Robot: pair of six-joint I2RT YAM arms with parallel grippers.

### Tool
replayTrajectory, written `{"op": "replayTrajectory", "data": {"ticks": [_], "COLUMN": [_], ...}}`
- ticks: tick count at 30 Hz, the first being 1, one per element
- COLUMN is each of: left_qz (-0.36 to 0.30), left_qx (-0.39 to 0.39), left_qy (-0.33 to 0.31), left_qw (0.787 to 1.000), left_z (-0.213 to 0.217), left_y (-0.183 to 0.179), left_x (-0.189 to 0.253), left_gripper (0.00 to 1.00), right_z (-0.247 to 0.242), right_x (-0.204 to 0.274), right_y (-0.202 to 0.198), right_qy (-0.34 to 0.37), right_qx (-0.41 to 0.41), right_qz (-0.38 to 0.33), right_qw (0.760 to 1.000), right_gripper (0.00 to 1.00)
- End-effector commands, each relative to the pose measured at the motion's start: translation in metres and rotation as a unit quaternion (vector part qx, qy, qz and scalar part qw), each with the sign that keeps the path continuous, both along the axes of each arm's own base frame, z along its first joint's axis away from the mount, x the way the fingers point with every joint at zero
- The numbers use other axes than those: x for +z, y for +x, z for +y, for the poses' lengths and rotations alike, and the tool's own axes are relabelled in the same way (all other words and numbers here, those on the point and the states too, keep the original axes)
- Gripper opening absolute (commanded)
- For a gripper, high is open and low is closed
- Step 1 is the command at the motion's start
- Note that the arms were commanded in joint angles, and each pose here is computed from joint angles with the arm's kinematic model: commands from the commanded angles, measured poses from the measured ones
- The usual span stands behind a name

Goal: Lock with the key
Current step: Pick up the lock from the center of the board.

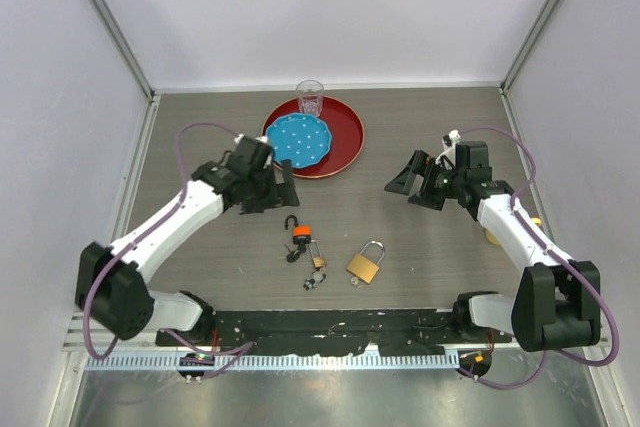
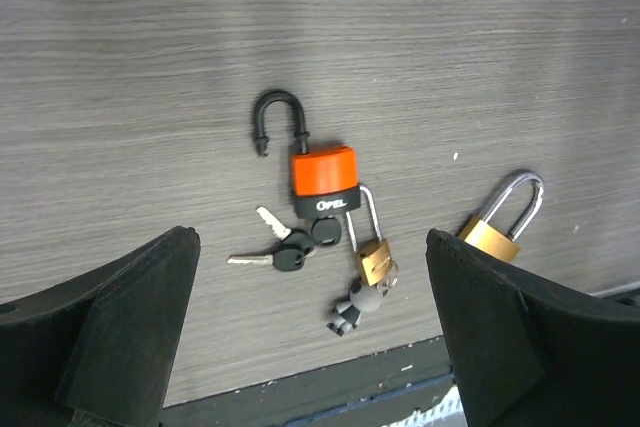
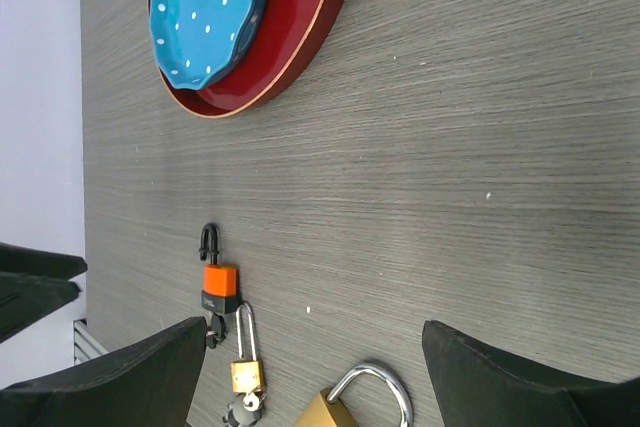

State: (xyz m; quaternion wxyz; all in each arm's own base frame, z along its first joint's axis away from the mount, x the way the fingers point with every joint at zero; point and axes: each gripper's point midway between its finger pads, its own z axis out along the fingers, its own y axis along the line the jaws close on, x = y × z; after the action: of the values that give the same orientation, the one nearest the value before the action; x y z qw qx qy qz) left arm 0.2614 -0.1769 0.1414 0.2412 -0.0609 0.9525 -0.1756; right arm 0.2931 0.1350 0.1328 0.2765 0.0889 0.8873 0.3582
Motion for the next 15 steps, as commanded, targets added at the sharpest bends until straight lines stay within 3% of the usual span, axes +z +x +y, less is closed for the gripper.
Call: {"op": "replayTrajectory", "data": {"ticks": [1,10,15], "left_qz": [0.014,-0.005,0.010], "left_qx": [0.010,-0.114,-0.130], "left_qy": [0.090,0.197,0.248], "left_qw": [0.996,0.974,0.960], "left_z": [-0.019,-0.116,-0.129], "left_y": [0.007,-0.022,-0.038], "left_x": [-0.014,-0.029,-0.045], "left_gripper": [1.00,1.00,1.00], "right_z": [0.003,0.002,0.001], "right_x": [0.001,-0.014,-0.015], "right_y": [-0.004,-0.020,-0.026], "right_qy": [-0.002,-0.003,-0.009], "right_qx": [0.024,0.028,0.032], "right_qz": [-0.015,0.007,0.012], "right_qw": [1.000,1.000,0.999], "right_gripper": [0.94,0.94,0.94]}}
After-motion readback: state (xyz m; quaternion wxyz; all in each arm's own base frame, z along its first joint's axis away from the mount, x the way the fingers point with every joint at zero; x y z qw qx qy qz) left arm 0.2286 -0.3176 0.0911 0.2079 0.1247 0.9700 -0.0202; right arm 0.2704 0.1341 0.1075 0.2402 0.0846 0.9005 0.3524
